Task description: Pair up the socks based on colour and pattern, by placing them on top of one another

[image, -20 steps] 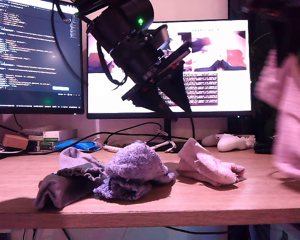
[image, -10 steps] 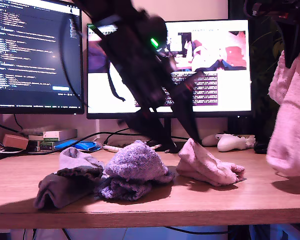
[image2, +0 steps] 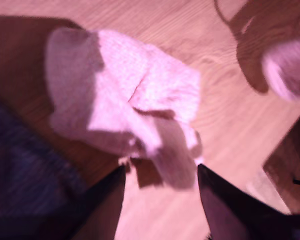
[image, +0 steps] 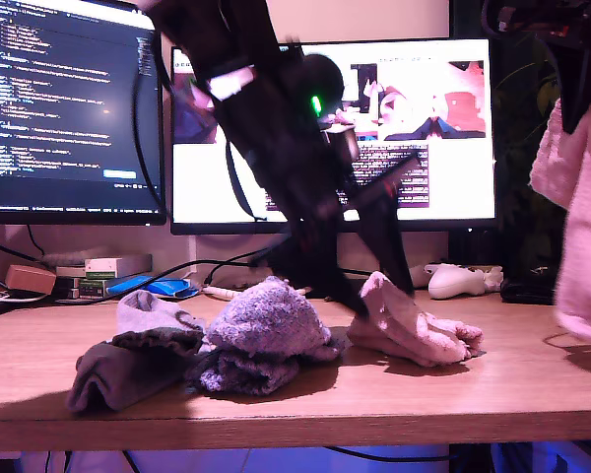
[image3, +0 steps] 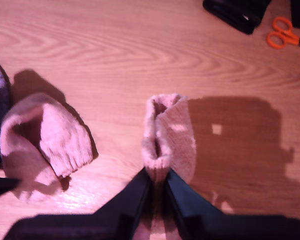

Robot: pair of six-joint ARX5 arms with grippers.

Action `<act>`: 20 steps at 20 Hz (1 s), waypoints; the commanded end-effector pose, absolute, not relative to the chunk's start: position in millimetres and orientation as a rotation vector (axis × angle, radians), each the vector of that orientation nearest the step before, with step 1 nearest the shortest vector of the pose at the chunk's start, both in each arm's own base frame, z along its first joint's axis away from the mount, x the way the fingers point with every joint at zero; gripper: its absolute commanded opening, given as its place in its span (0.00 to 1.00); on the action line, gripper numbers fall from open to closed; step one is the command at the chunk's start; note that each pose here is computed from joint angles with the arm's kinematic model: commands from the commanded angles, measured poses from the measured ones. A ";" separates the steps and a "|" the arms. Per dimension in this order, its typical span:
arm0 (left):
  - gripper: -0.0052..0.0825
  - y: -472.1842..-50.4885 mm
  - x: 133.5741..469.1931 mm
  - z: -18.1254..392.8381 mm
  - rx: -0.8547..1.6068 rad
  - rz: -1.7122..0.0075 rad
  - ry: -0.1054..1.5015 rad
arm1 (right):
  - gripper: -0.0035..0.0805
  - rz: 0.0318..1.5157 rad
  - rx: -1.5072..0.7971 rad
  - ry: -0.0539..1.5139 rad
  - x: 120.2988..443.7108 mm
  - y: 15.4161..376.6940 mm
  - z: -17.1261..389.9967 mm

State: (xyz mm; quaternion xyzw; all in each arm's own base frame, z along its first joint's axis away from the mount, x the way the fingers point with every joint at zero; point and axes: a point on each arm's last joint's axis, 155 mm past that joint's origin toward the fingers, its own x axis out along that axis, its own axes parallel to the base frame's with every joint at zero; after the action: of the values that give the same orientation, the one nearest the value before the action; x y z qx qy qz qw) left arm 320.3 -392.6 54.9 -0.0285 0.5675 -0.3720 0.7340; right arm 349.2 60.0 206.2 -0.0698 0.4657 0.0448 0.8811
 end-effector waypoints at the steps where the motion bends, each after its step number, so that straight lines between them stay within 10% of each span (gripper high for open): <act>1: 0.29 -400.6 316.6 45.5 -0.063 -0.835 1.251 | 0.03 0.093 -0.149 0.967 351.0 59.1 205.2; 3: 0.02 -405.4 315.6 48.8 -0.075 -0.862 1.242 | 0.03 0.093 -0.149 0.966 351.2 59.2 205.4; 14: 0.04 -401.5 439.3 230.5 -0.304 -0.908 0.830 | 0.03 0.082 -0.145 0.982 348.7 54.3 203.2; 20: 0.04 -408.1 373.0 155.4 -0.165 -0.951 1.114 | 0.03 0.083 -0.145 0.979 349.3 54.5 203.6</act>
State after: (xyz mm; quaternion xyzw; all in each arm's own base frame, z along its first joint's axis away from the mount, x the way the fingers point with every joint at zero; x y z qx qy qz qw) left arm 385.2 -401.2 201.6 -0.0913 0.4657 -0.4383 0.7633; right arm 348.4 55.2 205.2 -0.0676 0.4693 0.0393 0.8796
